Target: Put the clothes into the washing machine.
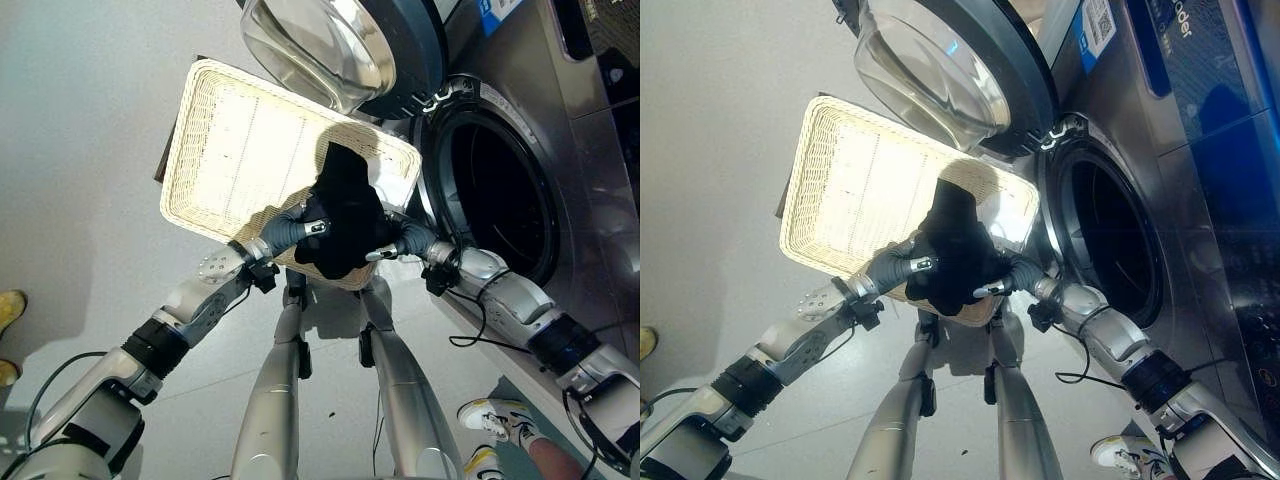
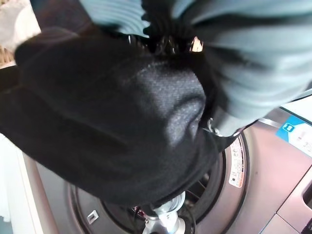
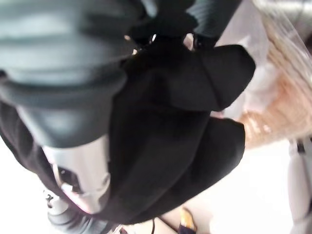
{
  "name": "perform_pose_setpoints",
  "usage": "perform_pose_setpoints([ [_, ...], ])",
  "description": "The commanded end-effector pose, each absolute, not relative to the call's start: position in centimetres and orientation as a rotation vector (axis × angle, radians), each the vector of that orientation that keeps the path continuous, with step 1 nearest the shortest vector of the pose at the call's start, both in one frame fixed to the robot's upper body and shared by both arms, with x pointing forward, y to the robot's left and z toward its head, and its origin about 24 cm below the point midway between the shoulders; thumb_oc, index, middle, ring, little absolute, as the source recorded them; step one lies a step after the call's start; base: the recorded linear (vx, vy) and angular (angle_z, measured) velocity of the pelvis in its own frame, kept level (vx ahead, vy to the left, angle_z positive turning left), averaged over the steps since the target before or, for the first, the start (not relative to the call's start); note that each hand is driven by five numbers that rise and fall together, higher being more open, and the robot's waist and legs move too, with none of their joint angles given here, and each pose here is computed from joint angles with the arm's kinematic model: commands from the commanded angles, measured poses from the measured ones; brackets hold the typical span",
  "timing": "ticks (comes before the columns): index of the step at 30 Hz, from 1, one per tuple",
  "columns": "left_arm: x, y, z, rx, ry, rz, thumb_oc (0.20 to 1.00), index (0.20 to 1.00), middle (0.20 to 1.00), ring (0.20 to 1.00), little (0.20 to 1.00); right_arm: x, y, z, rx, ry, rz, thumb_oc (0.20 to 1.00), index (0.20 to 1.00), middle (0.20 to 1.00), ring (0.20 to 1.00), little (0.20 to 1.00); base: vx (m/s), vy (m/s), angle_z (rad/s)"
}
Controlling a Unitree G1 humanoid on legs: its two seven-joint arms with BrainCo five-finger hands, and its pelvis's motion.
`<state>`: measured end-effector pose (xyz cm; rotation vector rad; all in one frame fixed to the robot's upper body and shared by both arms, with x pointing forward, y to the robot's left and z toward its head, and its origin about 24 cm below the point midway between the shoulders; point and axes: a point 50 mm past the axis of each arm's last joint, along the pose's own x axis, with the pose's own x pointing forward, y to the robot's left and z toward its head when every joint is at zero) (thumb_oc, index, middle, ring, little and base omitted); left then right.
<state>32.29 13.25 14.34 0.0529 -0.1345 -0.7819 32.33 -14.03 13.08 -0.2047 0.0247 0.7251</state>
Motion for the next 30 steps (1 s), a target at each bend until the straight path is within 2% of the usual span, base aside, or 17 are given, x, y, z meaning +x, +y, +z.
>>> perform_pose_setpoints([
  [1, 31.2, 10.9, 17.3, -0.016, -0.307, -0.878, 0.200, 0.200, 0.200, 0.200, 0.200, 30.8, -11.5, 13.1, -0.052, 0.020, 0.900, 0.291, 0.291, 0.291, 0.291, 0.291, 0.00, 0.000, 0.00],
  [2, 31.2, 10.9, 17.2, -0.007, -0.306, -0.873, 0.200, 0.200, 0.200, 0.200, 0.200, 30.6, -11.1, 13.0, 0.010, 0.028, 0.918, 0.200, 0.200, 0.200, 0.200, 0.200, 0.00, 0.000, 0.00],
  [8, 31.2, 10.5, 16.6, 0.027, -0.298, -0.858, 0.200, 0.200, 0.200, 0.200, 0.200, 29.7, -9.7, 12.5, 0.222, 0.059, 0.991, 0.200, 0.200, 0.200, 0.200, 0.200, 0.00, 0.000, 0.00],
  [10, 31.1, 10.0, 16.2, 0.043, -0.291, -0.847, 0.200, 0.200, 0.200, 0.200, 0.200, 29.2, -8.8, 12.3, 0.409, 0.066, 1.003, 0.200, 0.200, 0.200, 0.200, 0.200, 0.00, 0.000, 0.00],
  [14, 31.1, 9.6, 15.5, 0.061, -0.288, -0.799, 0.200, 0.200, 0.200, 0.200, 0.200, 28.8, -7.8, 11.8, 0.582, 0.069, 0.995, 0.200, 0.200, 0.200, 0.200, 0.200, 0.00, 0.000, 0.00],
  [17, 31.2, 9.6, 15.0, 0.082, -0.279, -0.772, 0.200, 0.200, 0.200, 0.200, 0.200, 28.8, -7.6, 11.5, 0.611, 0.044, 0.957, 0.200, 0.200, 0.200, 0.200, 0.200, 0.00, 0.000, 0.00],
  [18, 31.2, 9.6, 14.9, 0.091, -0.275, -0.766, 0.235, 0.235, 0.235, 0.235, 0.235, 28.8, -7.7, 11.5, 0.621, 0.041, 0.947, 0.200, 0.200, 0.200, 0.200, 0.200, 0.00, 0.000, 0.00],
  [19, 31.2, 9.6, 14.7, 0.098, -0.274, -0.760, 0.329, 0.329, 0.329, 0.329, 0.329, 28.9, -7.6, 11.5, 0.626, 0.041, 0.942, 0.200, 0.200, 0.200, 0.200, 0.200, 0.00, 0.000, 0.00],
  [20, 31.3, 9.6, 14.6, 0.110, -0.270, -0.748, 1.000, 1.000, 1.000, 1.000, 1.000, 28.9, -7.7, 11.4, 0.636, 0.038, 0.932, 0.200, 0.200, 0.200, 0.200, 0.200, 0.00, 0.000, 0.00],
  [22, 31.5, 9.9, 14.0, 0.165, -0.268, -0.679, 1.000, 1.000, 1.000, 1.000, 1.000, 29.2, -7.8, 11.1, 0.683, 0.043, 0.892, 0.200, 0.200, 0.200, 0.200, 0.200, 0.00, 0.000, 0.00],
  [23, 32.0, 10.5, 13.8, 0.248, -0.282, -0.548, 1.000, 1.000, 1.000, 1.000, 1.000, 29.4, -8.2, 10.7, 0.718, 0.047, 0.861, 0.200, 0.200, 0.200, 0.200, 0.200, 0.00, 0.000, 0.00],
  [26, 32.1, 10.7, 13.7, 0.265, -0.286, -0.510, 1.000, 1.000, 1.000, 1.000, 1.000, 29.4, -8.3, 10.6, 0.724, 0.047, 0.855, 0.200, 0.200, 0.200, 0.200, 0.200, 0.00, 0.000, 0.00],
  [27, 32.5, 11.7, 13.6, 0.331, -0.303, -0.373, 1.000, 1.000, 1.000, 1.000, 1.000, 29.6, -8.6, 10.5, 0.754, 0.044, 0.829, 0.200, 0.200, 0.200, 0.200, 0.200, 0.01, -0.031, -0.02],
  [28, 33.4, 14.4, 13.8, 0.495, -0.355, -0.048, 1.000, 1.000, 1.000, 1.000, 1.000, 30.2, -9.6, 10.4, 0.870, 0.005, 0.746, 0.200, 0.200, 0.200, 0.200, 0.200, 0.01, -0.036, -0.03],
  [29, 33.5, 14.9, 13.9, 0.509, -0.355, -0.013, 1.000, 1.000, 1.000, 1.000, 1.000, 30.3, -9.8, 10.4, 0.884, -0.001, 0.736, 0.200, 0.200, 0.200, 0.200, 0.200, 0.01, -0.055, -0.02],
  [30, 33.7, 16.8, 14.1, 0.588, -0.370, 0.131, 1.000, 1.000, 1.000, 1.000, 1.000, 30.7, -11.0, 10.4, 0.963, -0.051, 0.666, 0.200, 0.200, 0.200, 0.200, 0.200, 0.01, -0.033, -0.02],
])
